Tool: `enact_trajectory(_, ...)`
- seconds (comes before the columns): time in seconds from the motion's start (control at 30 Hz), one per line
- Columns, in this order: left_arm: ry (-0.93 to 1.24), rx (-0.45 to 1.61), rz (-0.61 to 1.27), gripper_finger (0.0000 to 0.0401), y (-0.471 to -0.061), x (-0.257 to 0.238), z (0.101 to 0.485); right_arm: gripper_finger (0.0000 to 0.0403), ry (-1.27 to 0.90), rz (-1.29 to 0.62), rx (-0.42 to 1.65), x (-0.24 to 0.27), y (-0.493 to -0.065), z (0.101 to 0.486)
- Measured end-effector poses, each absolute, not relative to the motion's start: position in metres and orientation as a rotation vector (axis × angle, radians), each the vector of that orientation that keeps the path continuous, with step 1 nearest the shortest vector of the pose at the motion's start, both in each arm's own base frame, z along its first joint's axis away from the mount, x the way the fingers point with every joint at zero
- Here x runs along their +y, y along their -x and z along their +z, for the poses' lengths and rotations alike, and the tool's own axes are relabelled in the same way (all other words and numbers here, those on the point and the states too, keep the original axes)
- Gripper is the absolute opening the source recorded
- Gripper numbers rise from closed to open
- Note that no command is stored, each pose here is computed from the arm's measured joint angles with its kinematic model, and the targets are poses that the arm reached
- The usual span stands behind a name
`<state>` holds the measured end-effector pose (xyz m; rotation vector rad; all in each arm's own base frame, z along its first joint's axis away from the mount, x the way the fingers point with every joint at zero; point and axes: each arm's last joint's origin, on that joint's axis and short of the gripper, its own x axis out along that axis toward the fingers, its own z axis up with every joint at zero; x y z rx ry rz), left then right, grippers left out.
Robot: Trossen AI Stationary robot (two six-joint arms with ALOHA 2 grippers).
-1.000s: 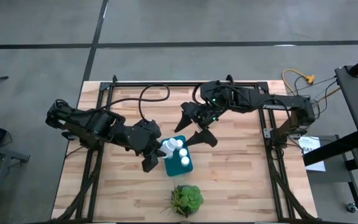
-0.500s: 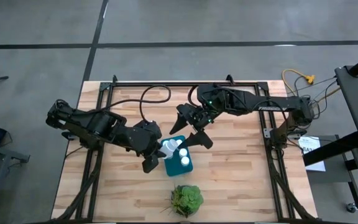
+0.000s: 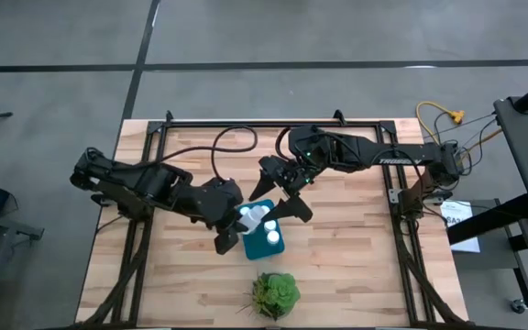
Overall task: Pick and place pill bottles into a basket
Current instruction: Put the medicine bottle into the container
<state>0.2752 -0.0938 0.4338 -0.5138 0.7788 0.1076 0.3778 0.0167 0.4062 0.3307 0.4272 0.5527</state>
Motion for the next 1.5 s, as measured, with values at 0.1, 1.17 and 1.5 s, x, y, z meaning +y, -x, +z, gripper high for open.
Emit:
enact_trajectory(0.1, 0.506, 0.781, 0.094, 0.0104, -0.281, -0.094, 0.432, 0.0327, -0.336, 0.550, 0.439, 0.017, -0.381, 0.402)
enact_trajectory(1.17, 0.515, 0.766, 0.075, 0.0104, -0.284, -0.092, 0.435, 0.0301, -0.366, 0.556, 0.550, 0.026, -0.390, 0.381)
enact_trajectory(1.5, 0.530, 0.773, 0.068, 0.0097, -0.284, -0.093, 0.435, 0.0162, -0.387, 0.568, 0.561, 0.029, -0.392, 0.379)
